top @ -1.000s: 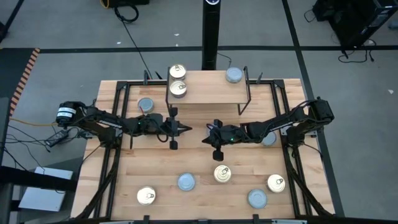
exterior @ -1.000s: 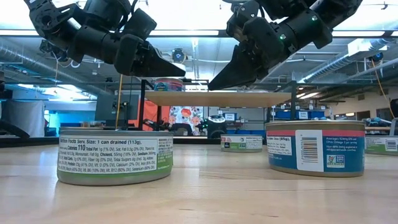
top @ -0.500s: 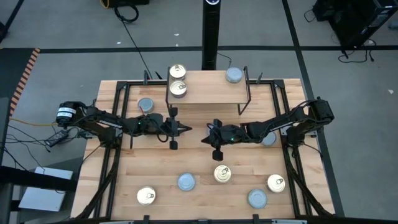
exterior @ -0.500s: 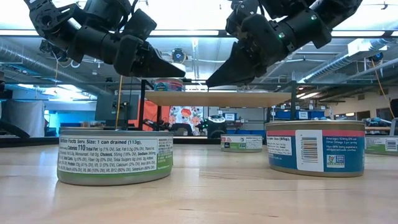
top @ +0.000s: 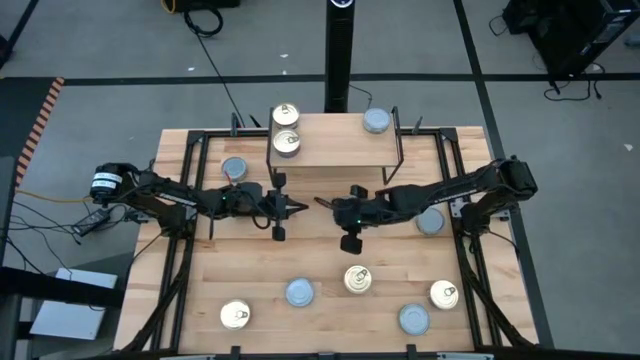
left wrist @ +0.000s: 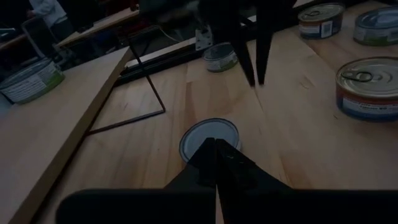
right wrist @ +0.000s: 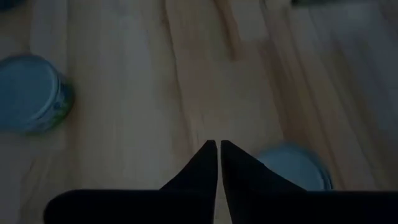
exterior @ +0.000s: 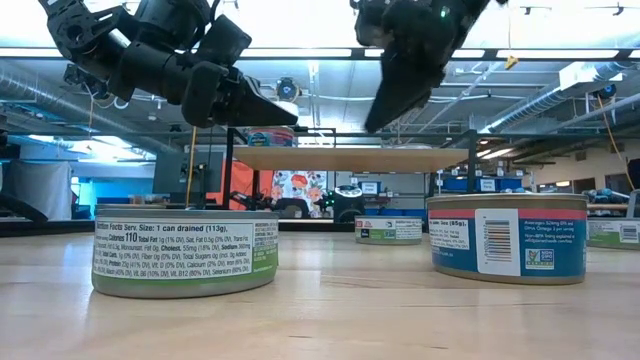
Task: Stack canned seafood by type on shelf
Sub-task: Put the green tuna can on the shelf
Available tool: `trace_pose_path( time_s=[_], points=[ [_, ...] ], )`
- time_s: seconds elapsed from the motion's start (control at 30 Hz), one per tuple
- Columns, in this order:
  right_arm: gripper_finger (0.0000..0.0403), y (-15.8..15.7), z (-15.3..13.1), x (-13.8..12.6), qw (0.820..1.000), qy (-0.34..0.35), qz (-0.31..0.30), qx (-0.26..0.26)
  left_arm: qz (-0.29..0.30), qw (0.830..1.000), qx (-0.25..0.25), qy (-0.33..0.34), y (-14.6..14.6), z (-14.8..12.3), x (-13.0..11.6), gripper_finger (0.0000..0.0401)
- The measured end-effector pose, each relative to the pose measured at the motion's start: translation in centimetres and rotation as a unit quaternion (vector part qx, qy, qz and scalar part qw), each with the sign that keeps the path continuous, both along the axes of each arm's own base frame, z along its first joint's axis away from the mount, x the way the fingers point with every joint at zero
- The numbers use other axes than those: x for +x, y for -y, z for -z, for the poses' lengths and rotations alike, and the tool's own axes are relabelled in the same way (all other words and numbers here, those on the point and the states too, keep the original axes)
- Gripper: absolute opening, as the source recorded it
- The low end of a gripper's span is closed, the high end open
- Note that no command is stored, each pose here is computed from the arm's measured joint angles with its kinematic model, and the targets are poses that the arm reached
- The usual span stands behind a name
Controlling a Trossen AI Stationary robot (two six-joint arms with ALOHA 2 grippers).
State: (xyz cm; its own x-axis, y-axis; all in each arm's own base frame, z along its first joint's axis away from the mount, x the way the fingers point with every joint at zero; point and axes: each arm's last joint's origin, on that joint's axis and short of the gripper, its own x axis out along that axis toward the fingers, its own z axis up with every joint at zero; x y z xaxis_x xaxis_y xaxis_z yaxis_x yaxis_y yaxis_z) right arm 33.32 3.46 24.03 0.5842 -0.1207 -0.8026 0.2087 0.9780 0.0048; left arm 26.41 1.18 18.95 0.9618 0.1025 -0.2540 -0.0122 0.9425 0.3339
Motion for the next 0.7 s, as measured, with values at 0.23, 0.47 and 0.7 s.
trace_pose_path(
  time_s=[0.23,0.47,0.7],
  points=[
    [0.0075,-0.64,-1.19,-0.94,0.997,-0.06,0.043,0.028,-0.003,1.0,-0.012,-0.001,0.0,0.05,-0.01,0.0002],
    [0.0118,-0.29,-1.24,-0.86,0.995,-0.051,0.076,0.024,-0.003,1.0,-0.012,-0.002,0.0,0.06,-0.02,0.0002],
    [0.017,-0.05,-1.29,-0.84,0.992,-0.04,0.116,0.009,-0.004,1.0,-0.015,-0.014,0.0,0.29,-0.08,0.0002]
  ],
)
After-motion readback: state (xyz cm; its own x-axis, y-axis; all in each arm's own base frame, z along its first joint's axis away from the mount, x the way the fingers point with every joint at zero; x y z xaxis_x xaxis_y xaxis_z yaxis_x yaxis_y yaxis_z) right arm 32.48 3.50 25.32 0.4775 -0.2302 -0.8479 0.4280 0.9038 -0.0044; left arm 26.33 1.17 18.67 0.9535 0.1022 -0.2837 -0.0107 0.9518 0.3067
